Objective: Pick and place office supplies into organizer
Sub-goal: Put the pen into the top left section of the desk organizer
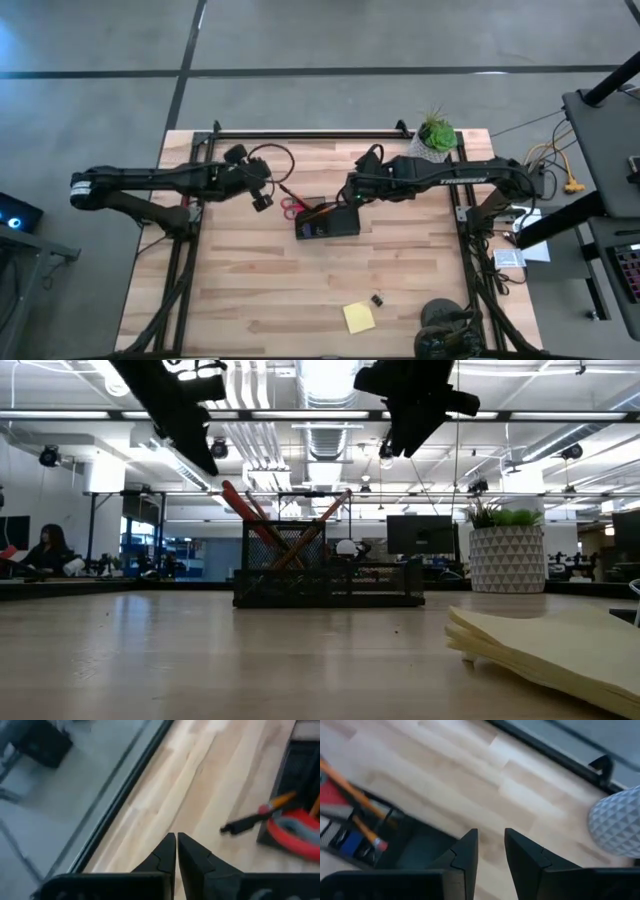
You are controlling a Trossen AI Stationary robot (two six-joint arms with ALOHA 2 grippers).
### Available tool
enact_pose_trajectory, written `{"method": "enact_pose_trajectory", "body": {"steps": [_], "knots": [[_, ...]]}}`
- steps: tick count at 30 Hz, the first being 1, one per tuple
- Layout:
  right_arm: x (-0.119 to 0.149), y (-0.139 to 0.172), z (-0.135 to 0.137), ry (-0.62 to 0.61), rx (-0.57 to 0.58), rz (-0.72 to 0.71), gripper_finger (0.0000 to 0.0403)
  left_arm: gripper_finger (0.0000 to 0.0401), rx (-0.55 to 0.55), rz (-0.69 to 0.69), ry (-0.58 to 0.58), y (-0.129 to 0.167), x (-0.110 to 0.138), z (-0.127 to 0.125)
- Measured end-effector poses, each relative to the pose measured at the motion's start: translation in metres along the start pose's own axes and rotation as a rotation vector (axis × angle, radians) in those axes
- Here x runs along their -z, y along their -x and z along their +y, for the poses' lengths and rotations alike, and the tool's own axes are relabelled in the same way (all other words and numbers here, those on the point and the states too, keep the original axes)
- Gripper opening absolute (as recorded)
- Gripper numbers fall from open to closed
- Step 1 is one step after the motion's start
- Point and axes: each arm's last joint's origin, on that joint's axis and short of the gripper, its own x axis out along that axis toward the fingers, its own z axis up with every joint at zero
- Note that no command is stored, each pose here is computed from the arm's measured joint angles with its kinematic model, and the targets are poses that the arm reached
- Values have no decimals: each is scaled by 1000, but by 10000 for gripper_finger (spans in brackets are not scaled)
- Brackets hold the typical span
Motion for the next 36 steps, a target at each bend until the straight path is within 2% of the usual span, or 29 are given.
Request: {"method": "enact_pose_trajectory", "body": {"steps": [4, 8, 16, 25, 30, 32, 36], "knots": [[0, 3, 0, -19, 32, -64, 86, 1, -46, -104, 48, -10, 15, -5], [0, 4, 0, -22, 65, -121, 87, 1, -107, -133, 72, -18, 27, -7], [-4, 2, -3, -24, 119, -188, 84, 1, -11, -197, 103, -26, 23, -19], [-8, -2, -6, -28, 136, -184, 84, 1, 120, -170, 45, -30, 25, -43], [-9, -3, -8, -19, 143, -181, 82, 1, 17, -209, 69, -22, 24, -38], [-10, -4, -8, -20, 143, -179, 84, 1, 12, -217, 60, -17, 24, -34], [-9, -4, -8, -20, 142, -178, 86, 1, 39, -147, 51, -17, 32, -33]]}}
